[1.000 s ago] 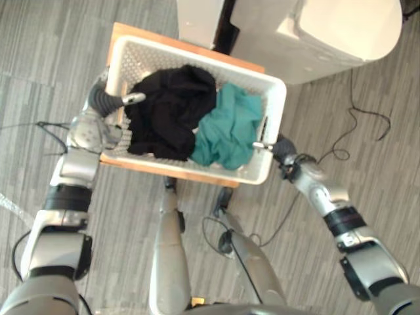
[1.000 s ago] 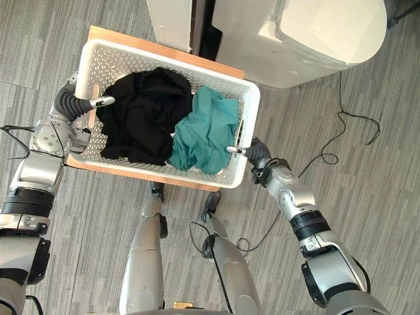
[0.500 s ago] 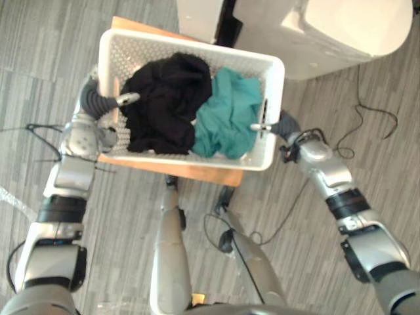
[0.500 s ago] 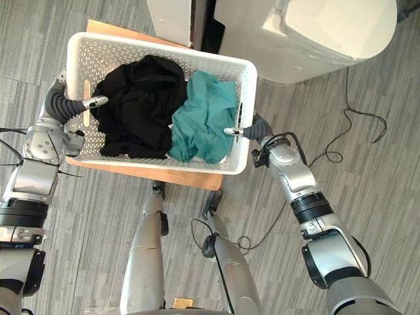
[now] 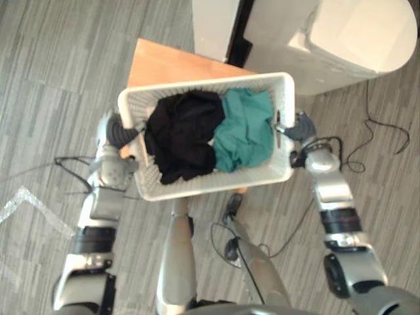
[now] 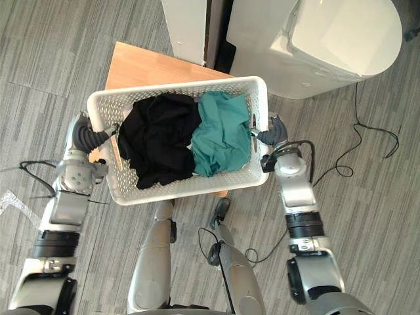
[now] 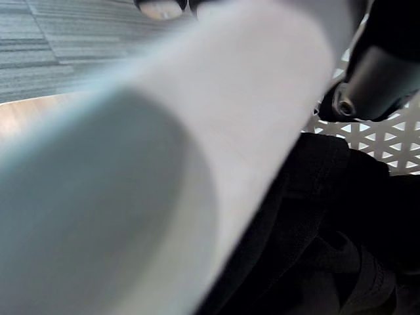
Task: Pick up the laundry basket with both hands and put the clothes into the washing machine.
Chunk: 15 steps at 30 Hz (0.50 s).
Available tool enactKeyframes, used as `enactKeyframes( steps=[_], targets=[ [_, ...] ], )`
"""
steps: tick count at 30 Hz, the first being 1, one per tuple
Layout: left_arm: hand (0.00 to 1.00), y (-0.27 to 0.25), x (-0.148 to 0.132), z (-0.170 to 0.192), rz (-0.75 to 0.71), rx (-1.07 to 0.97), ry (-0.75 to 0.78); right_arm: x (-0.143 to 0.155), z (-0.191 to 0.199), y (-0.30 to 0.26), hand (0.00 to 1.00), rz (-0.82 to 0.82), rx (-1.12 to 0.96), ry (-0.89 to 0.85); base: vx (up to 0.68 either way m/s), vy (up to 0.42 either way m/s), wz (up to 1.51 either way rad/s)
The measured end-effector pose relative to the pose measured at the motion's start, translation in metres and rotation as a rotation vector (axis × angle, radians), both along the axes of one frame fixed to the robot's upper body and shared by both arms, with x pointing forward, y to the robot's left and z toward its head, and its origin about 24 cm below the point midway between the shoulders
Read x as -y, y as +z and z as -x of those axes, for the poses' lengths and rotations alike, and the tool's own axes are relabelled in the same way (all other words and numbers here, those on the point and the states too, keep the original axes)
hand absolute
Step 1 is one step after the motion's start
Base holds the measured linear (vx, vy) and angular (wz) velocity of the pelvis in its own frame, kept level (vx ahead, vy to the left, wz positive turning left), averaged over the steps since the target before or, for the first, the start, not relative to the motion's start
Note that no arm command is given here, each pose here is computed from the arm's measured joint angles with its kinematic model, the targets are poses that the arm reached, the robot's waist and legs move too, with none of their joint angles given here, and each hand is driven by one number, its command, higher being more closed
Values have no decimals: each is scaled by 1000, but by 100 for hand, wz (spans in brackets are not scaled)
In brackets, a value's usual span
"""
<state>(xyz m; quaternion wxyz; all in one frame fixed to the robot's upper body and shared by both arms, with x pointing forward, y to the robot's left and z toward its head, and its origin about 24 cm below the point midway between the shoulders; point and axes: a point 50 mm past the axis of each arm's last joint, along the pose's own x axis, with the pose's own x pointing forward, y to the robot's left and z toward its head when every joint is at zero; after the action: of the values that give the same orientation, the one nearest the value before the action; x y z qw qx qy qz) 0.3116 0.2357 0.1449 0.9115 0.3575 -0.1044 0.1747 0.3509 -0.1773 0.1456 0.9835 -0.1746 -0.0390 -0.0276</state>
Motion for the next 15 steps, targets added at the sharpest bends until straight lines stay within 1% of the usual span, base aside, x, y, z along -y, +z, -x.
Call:
enactKeyframes(
  steps=[2,5,6,7,10,13,15],
  targets=[
    [100,-4,9,2,57,17,1,1,2,-2,100,30,0,-46,110,31,18],
    [100,-9,14,4,120,39,26,-5,3,-5,100,53,-5,-81,120,33,10],
    [100,-12,18,5,189,57,33,-9,3,-7,100,48,-5,-97,115,43,4],
    [100,-12,18,6,207,64,37,-10,3,-8,100,43,-5,-102,110,47,4],
    [100,-19,21,10,330,90,59,-18,4,-9,100,-9,10,-122,79,42,-3],
    [100,-28,21,14,397,80,73,-23,4,-10,100,-65,16,-119,45,46,1],
    [100,-39,27,19,455,57,70,-21,7,-15,100,-70,9,-134,15,52,-7]
  ],
)
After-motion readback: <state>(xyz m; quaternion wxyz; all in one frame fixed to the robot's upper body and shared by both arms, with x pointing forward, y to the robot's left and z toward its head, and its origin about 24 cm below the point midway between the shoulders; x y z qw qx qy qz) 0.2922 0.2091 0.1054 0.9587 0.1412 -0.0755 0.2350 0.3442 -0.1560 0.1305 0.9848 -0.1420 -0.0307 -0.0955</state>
